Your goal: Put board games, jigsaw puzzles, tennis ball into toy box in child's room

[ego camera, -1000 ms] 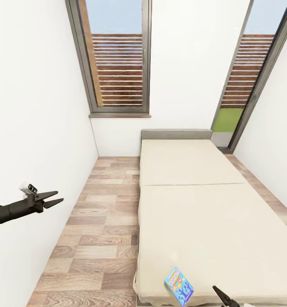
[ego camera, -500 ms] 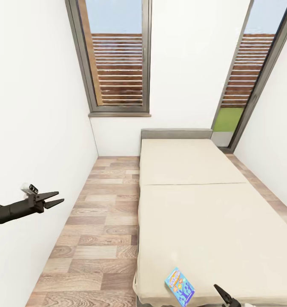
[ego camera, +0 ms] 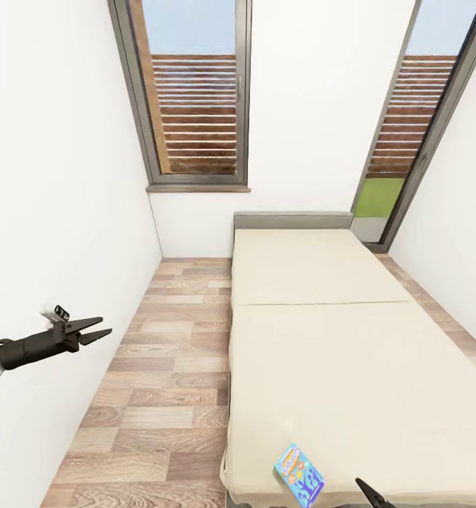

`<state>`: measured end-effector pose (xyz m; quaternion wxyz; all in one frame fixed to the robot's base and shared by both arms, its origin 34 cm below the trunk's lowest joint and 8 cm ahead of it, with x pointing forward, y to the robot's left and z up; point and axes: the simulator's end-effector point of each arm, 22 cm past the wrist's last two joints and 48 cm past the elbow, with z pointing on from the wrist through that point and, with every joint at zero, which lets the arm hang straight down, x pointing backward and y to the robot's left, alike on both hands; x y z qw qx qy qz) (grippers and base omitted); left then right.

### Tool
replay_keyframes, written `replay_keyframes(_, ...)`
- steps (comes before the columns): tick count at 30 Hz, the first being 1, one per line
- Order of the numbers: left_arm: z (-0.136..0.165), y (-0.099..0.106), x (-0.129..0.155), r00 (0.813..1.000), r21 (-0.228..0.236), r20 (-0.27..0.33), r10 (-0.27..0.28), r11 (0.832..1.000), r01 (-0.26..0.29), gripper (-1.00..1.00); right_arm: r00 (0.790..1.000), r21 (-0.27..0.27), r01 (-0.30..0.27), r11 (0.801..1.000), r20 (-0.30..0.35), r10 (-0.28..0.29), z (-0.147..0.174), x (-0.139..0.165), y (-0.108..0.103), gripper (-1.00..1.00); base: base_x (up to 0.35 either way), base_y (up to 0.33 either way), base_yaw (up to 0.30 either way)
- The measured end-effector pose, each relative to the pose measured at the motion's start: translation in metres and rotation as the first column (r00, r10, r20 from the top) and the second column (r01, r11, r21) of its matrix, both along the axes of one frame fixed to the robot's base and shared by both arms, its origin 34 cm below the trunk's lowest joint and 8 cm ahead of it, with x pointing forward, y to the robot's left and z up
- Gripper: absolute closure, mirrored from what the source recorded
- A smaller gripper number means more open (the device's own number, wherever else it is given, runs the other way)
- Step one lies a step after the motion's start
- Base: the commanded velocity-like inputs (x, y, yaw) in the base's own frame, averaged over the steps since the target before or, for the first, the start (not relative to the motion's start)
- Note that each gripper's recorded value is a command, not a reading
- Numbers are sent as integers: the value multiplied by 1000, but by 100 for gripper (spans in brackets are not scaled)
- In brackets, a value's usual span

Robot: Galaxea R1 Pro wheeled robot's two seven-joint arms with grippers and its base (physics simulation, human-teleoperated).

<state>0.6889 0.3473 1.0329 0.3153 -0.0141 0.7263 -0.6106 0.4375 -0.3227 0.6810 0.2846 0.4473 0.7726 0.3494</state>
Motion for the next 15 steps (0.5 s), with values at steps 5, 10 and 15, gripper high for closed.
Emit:
replay_keyframes(5,-5,-2,1,1000,-3,1,-2,1000,2,-100,1000,3,2,1000,-3,-2,-6,0,1,-100,0,0,0)
replay_keyframes(10,-11,-2,3,1000,-3,2,-3,1000,3,-100,999,25,11,1000,-38,-10,-21,-11,7,-100,0,0,0)
replay_keyframes(15,-17,-3,4,1000,-3,1,-4,1000,4,-100,997,53,32,998,-76,-28,-35,-24,13,-100,0,0,0)
